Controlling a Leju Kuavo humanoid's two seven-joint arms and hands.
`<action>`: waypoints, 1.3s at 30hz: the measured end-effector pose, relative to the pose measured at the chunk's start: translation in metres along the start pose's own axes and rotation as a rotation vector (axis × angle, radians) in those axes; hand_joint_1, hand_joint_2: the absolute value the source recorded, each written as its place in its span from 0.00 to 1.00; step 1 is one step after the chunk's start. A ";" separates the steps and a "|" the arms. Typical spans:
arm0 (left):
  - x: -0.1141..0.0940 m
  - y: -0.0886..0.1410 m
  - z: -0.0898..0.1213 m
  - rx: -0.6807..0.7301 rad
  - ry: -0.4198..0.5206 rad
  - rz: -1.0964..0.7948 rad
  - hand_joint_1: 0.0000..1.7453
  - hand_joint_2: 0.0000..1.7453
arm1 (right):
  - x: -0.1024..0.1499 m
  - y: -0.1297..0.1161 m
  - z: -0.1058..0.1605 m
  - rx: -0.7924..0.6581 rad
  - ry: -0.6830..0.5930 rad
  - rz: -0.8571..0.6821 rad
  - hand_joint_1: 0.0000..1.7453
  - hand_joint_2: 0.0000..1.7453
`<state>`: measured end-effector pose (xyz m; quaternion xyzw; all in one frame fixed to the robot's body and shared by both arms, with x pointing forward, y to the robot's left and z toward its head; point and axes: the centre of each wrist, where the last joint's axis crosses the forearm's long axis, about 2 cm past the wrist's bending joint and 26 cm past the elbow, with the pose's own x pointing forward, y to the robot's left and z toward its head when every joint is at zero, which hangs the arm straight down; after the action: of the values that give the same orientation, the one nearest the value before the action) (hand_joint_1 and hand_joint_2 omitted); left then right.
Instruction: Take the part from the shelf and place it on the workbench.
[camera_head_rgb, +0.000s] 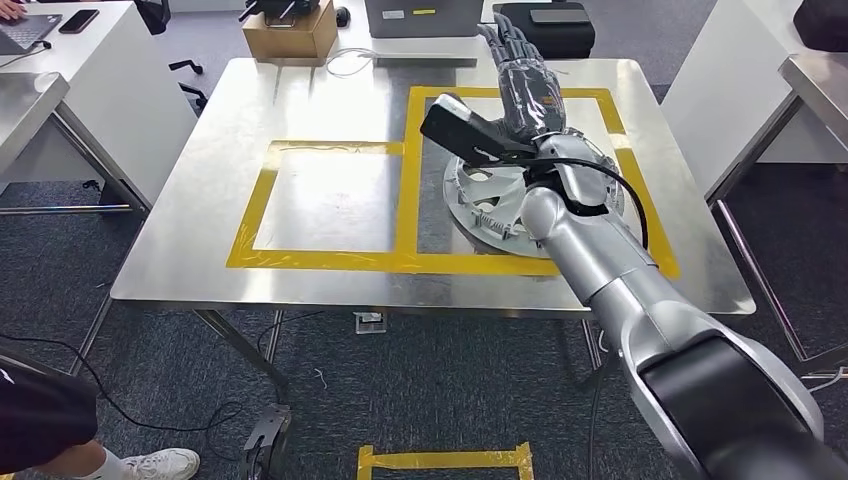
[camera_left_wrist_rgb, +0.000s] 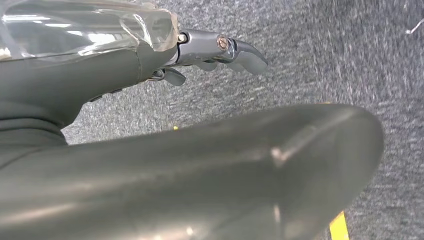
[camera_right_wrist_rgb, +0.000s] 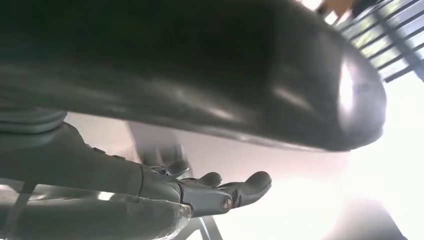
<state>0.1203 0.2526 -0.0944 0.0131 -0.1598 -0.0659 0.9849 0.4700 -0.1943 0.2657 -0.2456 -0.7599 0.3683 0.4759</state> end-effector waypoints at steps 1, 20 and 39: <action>-0.001 0.000 0.000 0.003 -0.002 0.000 0.00 0.00 | 0.000 0.001 0.004 0.006 0.008 -0.165 0.00 0.00; -0.032 0.013 0.001 0.028 -0.042 0.033 0.00 0.00 | 0.013 0.060 0.189 0.373 -0.450 -1.709 0.00 0.00; -0.038 0.026 0.001 0.032 -0.033 0.018 0.00 0.00 | 0.021 0.075 0.235 0.406 -0.458 -1.733 0.00 0.00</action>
<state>0.0873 0.2836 -0.1037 0.0265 -0.1771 -0.0547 0.9823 0.2500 -0.2099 0.1523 0.5771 -0.6747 0.0490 0.4575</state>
